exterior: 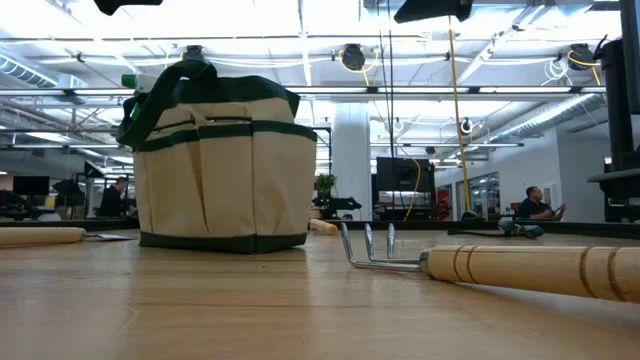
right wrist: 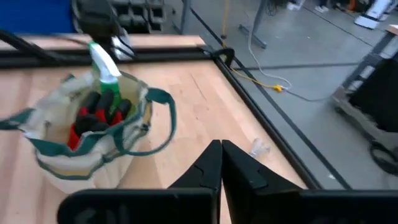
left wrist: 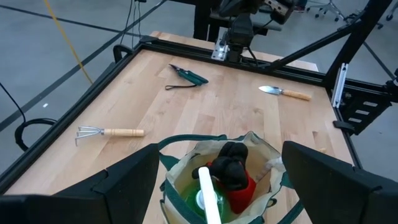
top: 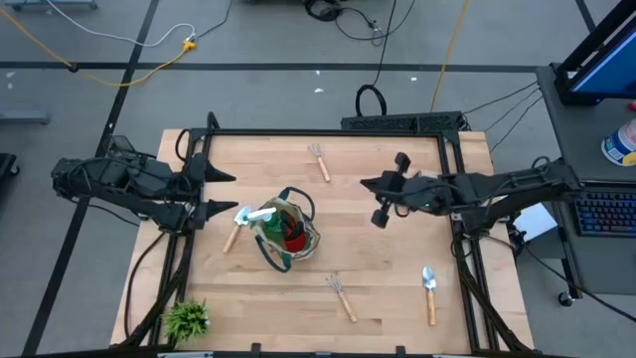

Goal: Pick & Place Garden tools in Gardening bag
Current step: Put the left trowel into the gardening bag

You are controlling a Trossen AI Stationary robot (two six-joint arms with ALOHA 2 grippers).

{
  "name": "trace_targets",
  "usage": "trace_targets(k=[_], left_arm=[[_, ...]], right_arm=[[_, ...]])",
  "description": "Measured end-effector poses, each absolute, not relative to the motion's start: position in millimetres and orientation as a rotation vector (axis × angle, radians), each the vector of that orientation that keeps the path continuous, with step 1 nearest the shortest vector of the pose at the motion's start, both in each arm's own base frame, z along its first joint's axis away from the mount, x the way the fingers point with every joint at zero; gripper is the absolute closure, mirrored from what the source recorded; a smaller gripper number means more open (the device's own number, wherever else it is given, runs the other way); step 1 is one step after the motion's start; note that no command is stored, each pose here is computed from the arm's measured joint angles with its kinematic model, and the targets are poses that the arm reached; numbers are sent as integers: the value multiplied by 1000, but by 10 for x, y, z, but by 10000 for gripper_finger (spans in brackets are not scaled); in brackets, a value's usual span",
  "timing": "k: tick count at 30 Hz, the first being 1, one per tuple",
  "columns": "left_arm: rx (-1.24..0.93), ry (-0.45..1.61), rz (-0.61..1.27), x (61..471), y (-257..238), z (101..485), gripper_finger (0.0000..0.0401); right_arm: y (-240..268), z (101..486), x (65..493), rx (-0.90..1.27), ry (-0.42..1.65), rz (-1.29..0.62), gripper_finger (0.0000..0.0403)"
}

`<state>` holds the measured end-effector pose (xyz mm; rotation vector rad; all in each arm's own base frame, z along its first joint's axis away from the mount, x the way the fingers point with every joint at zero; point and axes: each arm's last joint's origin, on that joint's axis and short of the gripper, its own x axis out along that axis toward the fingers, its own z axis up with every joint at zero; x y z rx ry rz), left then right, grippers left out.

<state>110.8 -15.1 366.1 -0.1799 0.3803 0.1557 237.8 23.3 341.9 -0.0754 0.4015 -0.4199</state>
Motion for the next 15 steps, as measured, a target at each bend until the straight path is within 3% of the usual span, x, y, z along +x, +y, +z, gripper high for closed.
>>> trace_targets(k=[15], left_arm=[[-183,377,157,1109,-151,3664,54]], right_arm=[[165,3116,1966,-91,194,-405,402]])
